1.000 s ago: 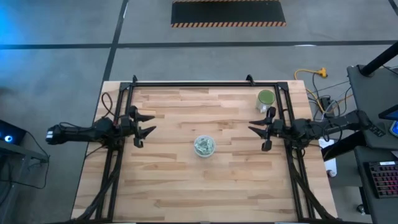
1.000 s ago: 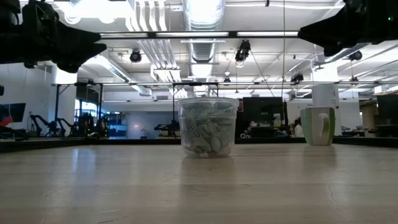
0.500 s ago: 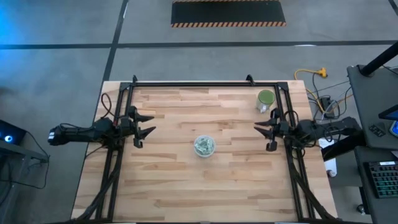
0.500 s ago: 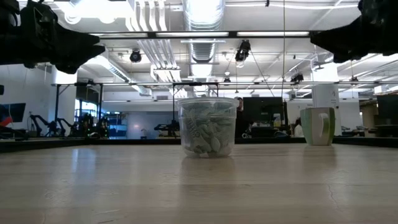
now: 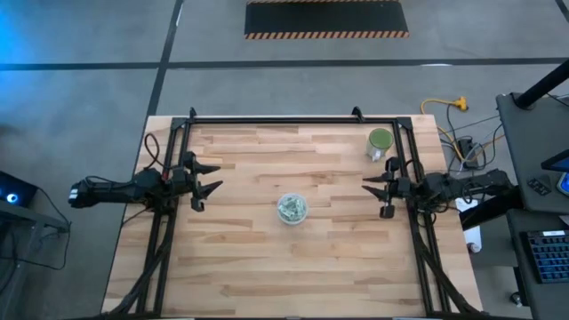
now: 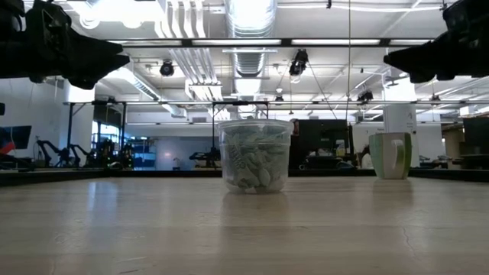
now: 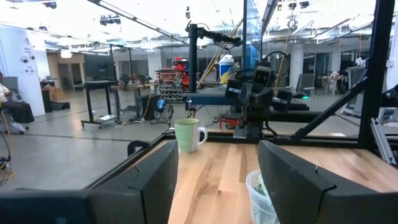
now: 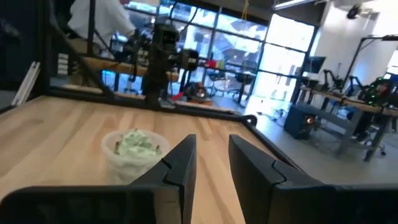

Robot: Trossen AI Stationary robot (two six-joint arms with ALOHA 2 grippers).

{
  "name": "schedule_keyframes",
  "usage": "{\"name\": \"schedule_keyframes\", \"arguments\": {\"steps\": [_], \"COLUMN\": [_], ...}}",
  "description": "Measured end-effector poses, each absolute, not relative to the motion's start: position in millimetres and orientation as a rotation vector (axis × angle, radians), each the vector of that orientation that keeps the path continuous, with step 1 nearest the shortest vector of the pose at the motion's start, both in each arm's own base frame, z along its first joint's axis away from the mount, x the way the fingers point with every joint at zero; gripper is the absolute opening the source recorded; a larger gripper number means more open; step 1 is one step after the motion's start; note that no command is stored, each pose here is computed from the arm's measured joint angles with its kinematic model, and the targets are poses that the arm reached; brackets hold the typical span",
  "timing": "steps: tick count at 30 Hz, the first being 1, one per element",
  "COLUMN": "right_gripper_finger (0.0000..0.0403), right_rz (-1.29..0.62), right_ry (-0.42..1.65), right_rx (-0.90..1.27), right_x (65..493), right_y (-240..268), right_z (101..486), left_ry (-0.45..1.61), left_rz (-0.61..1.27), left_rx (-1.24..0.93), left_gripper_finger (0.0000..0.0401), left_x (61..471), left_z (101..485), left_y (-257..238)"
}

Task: Pick and place Stevia / Truvia into bins
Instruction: Return to Home Position

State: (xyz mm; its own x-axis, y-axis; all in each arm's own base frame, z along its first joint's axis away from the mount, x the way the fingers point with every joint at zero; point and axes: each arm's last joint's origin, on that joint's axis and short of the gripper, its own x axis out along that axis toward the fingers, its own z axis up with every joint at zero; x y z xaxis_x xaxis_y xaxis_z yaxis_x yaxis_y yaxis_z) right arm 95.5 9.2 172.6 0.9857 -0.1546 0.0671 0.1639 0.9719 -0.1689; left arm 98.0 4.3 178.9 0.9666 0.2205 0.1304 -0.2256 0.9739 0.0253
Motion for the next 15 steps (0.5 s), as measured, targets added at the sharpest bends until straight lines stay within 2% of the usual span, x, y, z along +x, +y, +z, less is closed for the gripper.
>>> {"name": "schedule_keyframes", "arguments": {"steps": [6,15], "right_gripper_finger": [0.0076,0.0078], "right_rz": [-0.038,-0.098], "right_ry": [-0.103,-0.012], "right_rx": [-0.211,-0.22], "right_x": [95.4,98.0], "right_y": [11.5,3.5], "right_z": [176.2,168.4], "left_ry": [-0.111,-0.101], "left_rz": [0.224,0.222], "left_rx": [0.05,0.053], "left_gripper_finger": [0.0205,0.0205], "left_x": [99.0,99.9], "left_z": [177.3,176.5], "left_y": [4.2,4.2]}}
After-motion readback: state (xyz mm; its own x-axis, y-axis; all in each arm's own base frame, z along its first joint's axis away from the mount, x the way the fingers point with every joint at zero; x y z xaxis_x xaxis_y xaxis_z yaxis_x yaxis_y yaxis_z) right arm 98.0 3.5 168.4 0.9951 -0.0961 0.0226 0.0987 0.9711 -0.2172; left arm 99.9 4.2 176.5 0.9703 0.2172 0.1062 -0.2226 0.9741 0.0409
